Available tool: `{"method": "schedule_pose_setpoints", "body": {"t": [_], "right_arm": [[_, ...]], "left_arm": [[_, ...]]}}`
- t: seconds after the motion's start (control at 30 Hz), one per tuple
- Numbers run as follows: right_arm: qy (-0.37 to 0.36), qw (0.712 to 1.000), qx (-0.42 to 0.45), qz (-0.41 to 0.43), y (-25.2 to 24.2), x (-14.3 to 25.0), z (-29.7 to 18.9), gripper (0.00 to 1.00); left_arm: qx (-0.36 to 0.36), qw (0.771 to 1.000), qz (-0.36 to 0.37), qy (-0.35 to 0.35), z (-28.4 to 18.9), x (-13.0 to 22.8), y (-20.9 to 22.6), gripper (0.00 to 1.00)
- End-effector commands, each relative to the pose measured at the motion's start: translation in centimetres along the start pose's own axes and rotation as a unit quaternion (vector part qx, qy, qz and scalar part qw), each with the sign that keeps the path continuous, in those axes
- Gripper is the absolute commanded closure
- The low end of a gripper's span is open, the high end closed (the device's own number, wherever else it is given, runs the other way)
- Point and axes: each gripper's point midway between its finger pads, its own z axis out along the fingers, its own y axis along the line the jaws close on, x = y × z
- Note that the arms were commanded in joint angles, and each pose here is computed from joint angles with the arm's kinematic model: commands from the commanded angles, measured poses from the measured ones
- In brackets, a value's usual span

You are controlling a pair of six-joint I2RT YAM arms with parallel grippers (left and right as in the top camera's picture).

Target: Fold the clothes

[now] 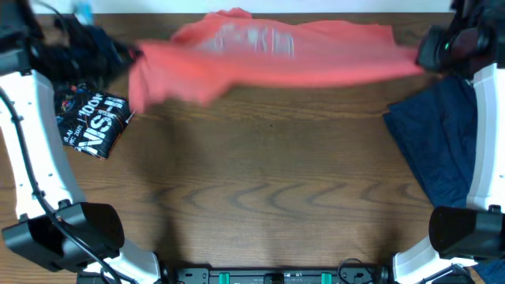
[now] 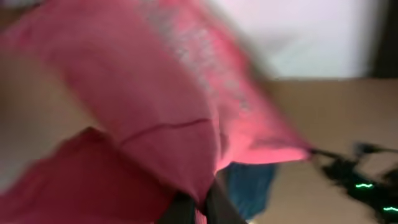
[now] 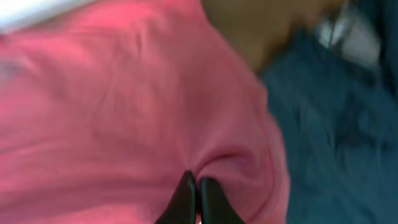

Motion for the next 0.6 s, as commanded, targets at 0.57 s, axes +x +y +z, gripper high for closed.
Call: {"method": "schedule_pose_setpoints", "body": {"t": [0.57], "right_arm": [[0.375,0.926,0.047,-0.013,-4.2,24.3,9.5,0.99]], "left_arm": [[-0.285,0.919,-0.110,0.250,3.2,20.7,18.9,0.94]]}}
